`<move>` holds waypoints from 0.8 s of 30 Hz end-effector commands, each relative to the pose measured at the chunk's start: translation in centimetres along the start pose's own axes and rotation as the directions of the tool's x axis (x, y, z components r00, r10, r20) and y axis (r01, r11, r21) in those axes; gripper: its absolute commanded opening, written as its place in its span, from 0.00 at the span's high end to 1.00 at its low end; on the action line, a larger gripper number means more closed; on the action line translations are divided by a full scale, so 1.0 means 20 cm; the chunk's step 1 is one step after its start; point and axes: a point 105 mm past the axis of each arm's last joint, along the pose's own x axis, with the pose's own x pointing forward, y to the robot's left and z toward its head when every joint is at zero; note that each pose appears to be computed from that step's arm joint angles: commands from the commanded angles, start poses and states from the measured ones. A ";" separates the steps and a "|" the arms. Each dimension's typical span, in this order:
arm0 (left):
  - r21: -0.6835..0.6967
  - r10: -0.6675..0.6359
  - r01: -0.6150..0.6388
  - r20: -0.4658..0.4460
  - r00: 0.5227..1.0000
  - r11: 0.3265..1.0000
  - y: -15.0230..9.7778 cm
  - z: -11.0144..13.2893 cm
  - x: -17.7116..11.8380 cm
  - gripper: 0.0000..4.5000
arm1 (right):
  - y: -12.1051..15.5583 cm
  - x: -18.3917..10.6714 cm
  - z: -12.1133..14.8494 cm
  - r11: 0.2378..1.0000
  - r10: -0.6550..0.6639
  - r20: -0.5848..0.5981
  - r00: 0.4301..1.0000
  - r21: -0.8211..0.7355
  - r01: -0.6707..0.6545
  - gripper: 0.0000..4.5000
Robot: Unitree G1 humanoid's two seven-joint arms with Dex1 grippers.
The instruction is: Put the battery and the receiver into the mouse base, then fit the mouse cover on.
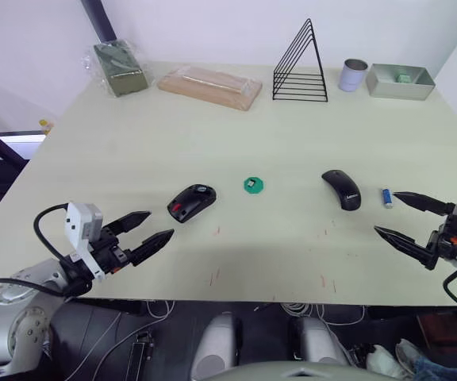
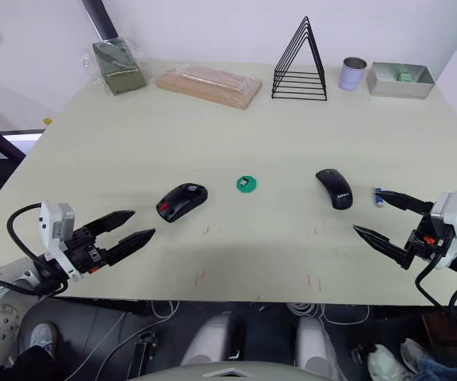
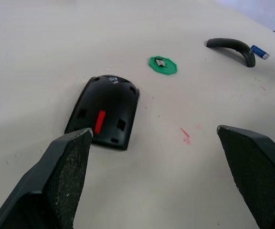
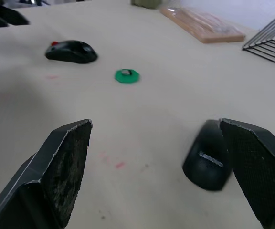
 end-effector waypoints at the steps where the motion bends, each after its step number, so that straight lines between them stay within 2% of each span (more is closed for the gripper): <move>1: 0.066 0.000 -0.002 0.019 1.000 0.998 0.02 0.09 0.01 0.01 | 0.06 0.03 0.07 0.996 0.087 0.030 0.996 -0.018 -0.086 0.01; 5: 0.061 0.017 -0.018 0.018 1.000 0.998 0.05 0.13 0.05 0.01 | 0.09 0.06 0.13 0.991 0.121 0.061 0.991 -0.056 -0.118 0.01; 8: 0.070 -0.014 0.018 -0.054 0.998 0.997 0.04 0.14 0.11 0.01 | 0.11 0.08 0.16 0.986 0.161 0.060 0.985 -0.056 -0.158 0.01; 13: 0.077 0.009 0.004 -0.165 0.986 0.997 0.10 0.15 0.17 0.01 | 0.15 0.09 0.18 0.981 0.190 0.057 0.980 -0.050 -0.188 0.01; 15: 0.099 -0.024 0.046 -0.206 0.978 0.994 0.11 0.16 0.21 0.01 | 0.17 0.09 0.18 0.980 0.196 0.056 0.979 -0.049 -0.194 0.01; 24: 0.166 -0.089 0.141 -0.286 0.954 0.976 0.12 0.17 0.37 0.01 | 0.20 0.07 0.20 0.981 0.184 0.059 0.981 -0.066 -0.180 0.01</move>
